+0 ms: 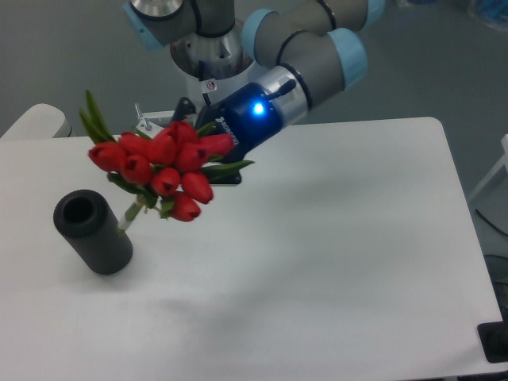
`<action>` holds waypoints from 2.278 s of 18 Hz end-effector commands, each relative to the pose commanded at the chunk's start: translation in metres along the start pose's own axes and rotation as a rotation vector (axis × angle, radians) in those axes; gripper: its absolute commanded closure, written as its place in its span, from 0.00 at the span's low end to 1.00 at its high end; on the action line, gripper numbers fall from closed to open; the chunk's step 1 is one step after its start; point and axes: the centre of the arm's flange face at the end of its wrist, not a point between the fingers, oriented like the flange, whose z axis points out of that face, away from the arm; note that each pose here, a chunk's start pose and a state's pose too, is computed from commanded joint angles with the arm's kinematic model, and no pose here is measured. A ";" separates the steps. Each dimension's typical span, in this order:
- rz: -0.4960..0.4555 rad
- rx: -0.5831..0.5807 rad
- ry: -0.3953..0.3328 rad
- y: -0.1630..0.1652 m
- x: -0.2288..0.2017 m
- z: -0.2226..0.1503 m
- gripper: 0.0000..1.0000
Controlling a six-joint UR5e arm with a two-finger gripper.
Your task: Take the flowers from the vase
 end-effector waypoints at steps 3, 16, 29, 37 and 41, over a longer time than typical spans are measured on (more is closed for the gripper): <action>0.048 -0.056 -0.043 0.003 -0.018 0.002 0.85; 0.143 -0.530 -0.350 0.014 -0.051 0.035 0.94; 0.124 -0.897 -0.456 0.060 -0.047 0.065 0.91; 0.200 -1.165 -0.430 0.082 -0.069 0.059 0.94; 0.239 -1.268 -0.417 0.094 -0.080 0.074 0.94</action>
